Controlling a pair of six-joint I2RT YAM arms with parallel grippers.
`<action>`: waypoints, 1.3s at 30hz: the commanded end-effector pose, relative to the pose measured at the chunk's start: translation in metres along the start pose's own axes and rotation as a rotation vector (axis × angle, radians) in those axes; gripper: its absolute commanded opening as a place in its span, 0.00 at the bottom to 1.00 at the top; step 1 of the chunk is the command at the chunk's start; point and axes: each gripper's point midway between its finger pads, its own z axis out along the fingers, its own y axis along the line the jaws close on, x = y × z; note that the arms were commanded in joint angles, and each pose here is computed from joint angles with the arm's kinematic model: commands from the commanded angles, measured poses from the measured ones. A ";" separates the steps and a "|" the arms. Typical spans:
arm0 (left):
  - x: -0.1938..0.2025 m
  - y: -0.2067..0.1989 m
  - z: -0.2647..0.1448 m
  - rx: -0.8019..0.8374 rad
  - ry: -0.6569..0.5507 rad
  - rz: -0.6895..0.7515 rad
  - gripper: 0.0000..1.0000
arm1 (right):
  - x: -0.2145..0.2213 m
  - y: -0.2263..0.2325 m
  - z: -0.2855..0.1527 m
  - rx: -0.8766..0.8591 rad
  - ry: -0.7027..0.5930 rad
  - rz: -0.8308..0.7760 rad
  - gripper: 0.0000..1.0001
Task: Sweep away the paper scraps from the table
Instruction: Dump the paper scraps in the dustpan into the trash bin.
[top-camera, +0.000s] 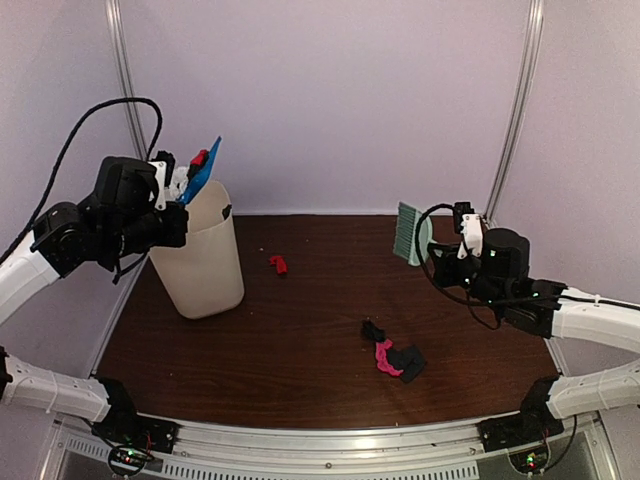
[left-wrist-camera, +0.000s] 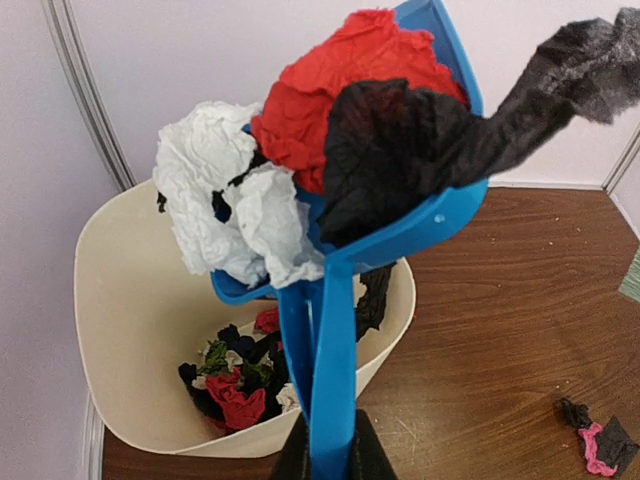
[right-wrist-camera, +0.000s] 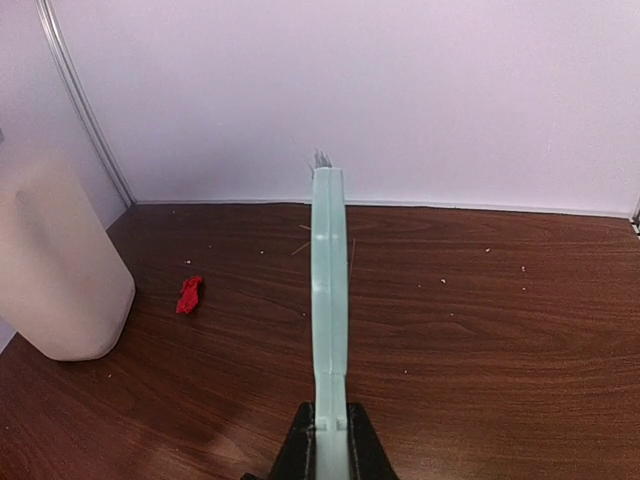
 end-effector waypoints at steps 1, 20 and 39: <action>-0.014 -0.011 0.003 0.122 -0.039 -0.144 0.00 | -0.011 0.004 -0.002 -0.027 -0.046 0.037 0.00; -0.015 -0.027 0.017 0.409 0.040 -0.443 0.00 | -0.014 0.005 -0.007 -0.042 -0.053 0.039 0.00; -0.061 -0.018 -0.021 0.539 -0.079 -0.643 0.00 | -0.029 0.064 0.024 -0.256 0.027 0.110 0.00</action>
